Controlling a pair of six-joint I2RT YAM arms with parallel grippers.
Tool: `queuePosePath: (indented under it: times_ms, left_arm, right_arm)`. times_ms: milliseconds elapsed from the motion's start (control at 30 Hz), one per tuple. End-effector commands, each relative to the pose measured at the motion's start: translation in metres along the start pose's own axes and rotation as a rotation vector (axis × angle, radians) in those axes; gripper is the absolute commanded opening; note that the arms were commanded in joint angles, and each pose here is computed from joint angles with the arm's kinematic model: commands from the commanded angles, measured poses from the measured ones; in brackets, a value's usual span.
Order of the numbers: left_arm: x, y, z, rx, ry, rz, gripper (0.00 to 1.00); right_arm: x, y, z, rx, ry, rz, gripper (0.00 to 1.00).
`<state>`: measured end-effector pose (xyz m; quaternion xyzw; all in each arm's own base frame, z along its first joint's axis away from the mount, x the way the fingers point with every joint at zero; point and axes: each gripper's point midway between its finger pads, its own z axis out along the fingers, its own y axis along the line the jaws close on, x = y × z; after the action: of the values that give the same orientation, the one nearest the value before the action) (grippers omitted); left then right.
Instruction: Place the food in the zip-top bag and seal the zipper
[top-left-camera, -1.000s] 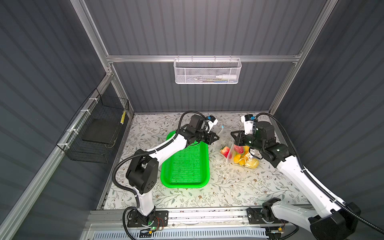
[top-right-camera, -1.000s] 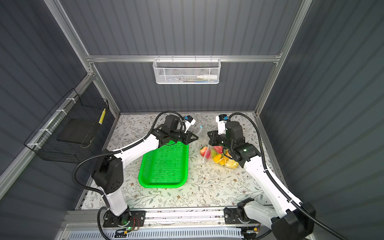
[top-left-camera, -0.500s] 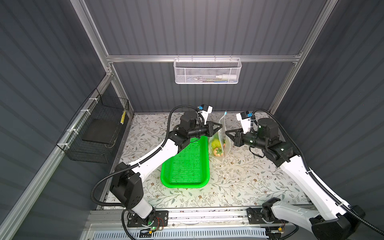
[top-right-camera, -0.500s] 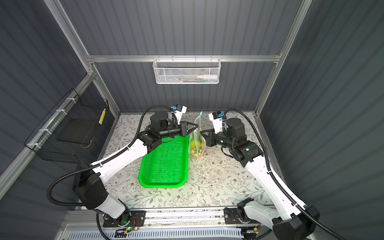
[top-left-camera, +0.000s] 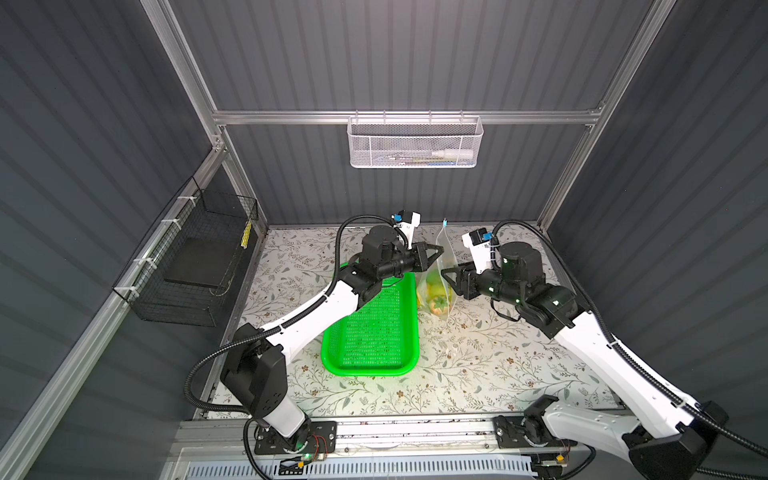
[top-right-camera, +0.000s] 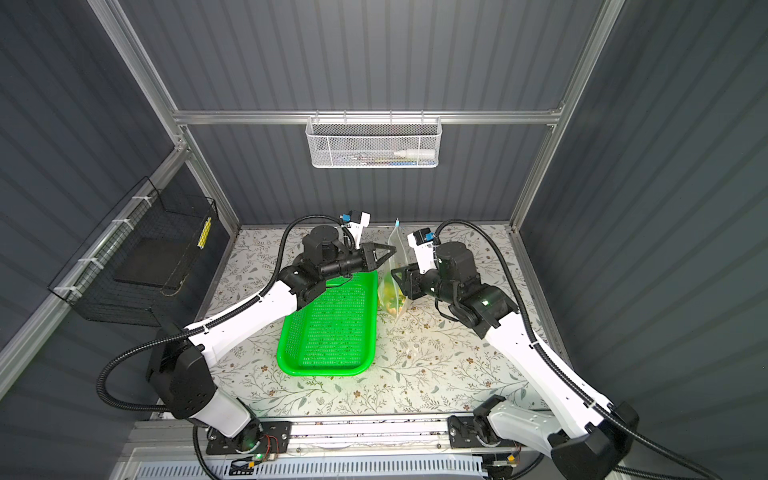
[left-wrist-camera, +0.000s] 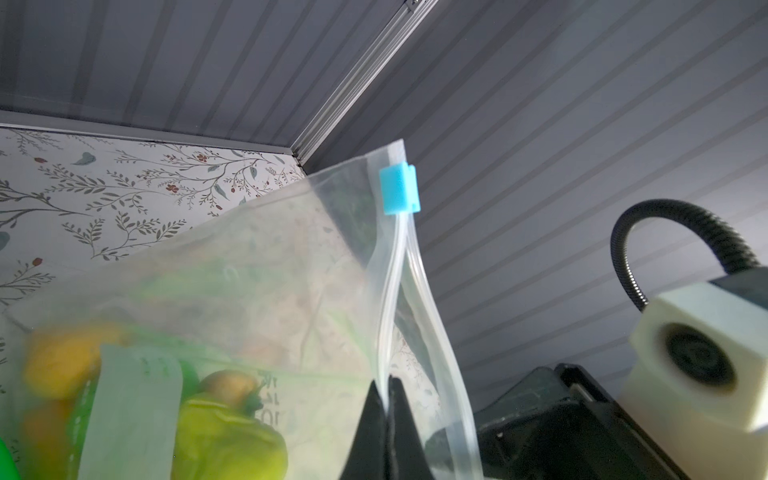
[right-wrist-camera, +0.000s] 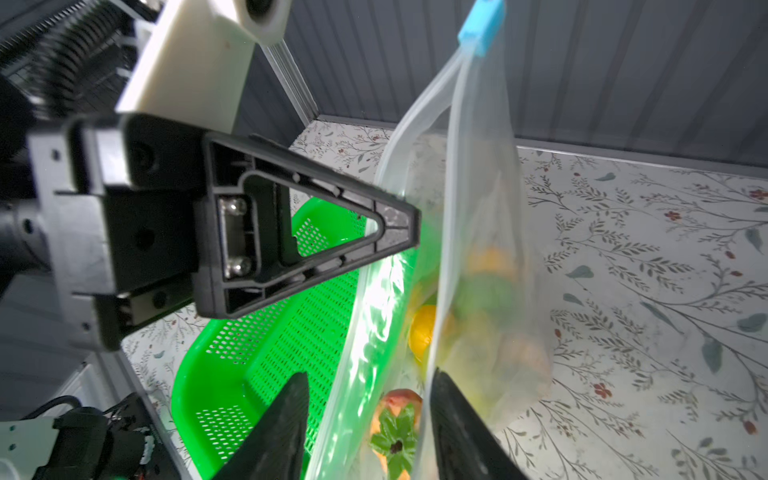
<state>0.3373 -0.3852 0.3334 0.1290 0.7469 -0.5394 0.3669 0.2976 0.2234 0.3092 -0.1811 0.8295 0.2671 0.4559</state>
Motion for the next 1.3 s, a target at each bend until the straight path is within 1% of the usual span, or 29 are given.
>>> queuePosePath:
  times_ms: [0, 200, 367, 500, 667, 767, 867, 900, 933, 967, 1000, 1033, 1100, 1133, 1200, 1267]
  left_arm:
    - [-0.006, 0.003, 0.004, -0.002, -0.035, -0.017, 0.00]
    - [-0.006, 0.008, 0.004, -0.018, -0.048, -0.051, 0.00]
    - [-0.010, 0.012, 0.002, -0.038, -0.084, -0.070, 0.00]
    - [-0.010, 0.015, 0.000, -0.047, -0.090, -0.082, 0.00]
    - [-0.010, 0.017, 0.000, -0.050, -0.107, -0.106, 0.00]
    - [-0.010, 0.018, 0.001, -0.045, -0.108, -0.123, 0.00]
    - [-0.008, 0.015, 0.004, -0.023, -0.099, -0.131, 0.00]
    - [-0.008, 0.014, 0.005, -0.012, -0.094, -0.128, 0.04]
    - [-0.008, 0.010, 0.005, 0.001, -0.087, -0.114, 0.14]
    - [-0.009, 0.007, 0.005, 0.015, -0.080, -0.097, 0.26]
    - [-0.009, 0.002, 0.005, 0.034, -0.063, -0.080, 0.44]
    - [-0.011, 0.002, 0.003, 0.034, -0.065, -0.069, 0.58]
    - [-0.019, 0.002, -0.004, 0.027, -0.081, -0.041, 0.75]
    - [-0.024, 0.003, -0.009, 0.016, -0.093, -0.026, 0.82]
    - [-0.034, 0.008, -0.019, -0.020, -0.114, 0.020, 0.91]
    - [-0.043, 0.016, -0.028, -0.077, -0.123, 0.079, 0.97]
  right_arm:
    - [0.000, -0.009, 0.004, 0.112, 0.029, -0.063, 0.51]
    - [0.002, -0.007, 0.015, 0.204, 0.087, -0.131, 0.58]
    - [0.001, -0.012, 0.025, 0.306, 0.122, -0.176, 0.56]
    - [0.000, -0.018, 0.030, 0.373, 0.144, -0.203, 0.49]
    - [0.001, -0.020, 0.034, 0.407, 0.159, -0.218, 0.38]
    - [-0.001, -0.021, 0.035, 0.414, 0.151, -0.218, 0.27]
    - [-0.002, -0.016, 0.038, 0.382, 0.148, -0.222, 0.16]
    - [-0.001, -0.015, 0.040, 0.377, 0.151, -0.223, 0.12]
    - [-0.001, -0.015, 0.040, 0.377, 0.152, -0.226, 0.08]
    - [0.000, -0.016, 0.040, 0.380, 0.154, -0.230, 0.05]
    - [-0.001, -0.017, 0.040, 0.385, 0.154, -0.237, 0.02]
    - [-0.001, -0.018, 0.040, 0.387, 0.155, -0.244, 0.00]
    - [-0.003, -0.018, 0.038, 0.386, 0.149, -0.243, 0.00]
    - [-0.005, -0.018, 0.036, 0.382, 0.145, -0.242, 0.00]
    - [-0.007, -0.017, 0.034, 0.368, 0.141, -0.244, 0.00]
    - [-0.009, -0.014, 0.032, 0.337, 0.141, -0.258, 0.00]
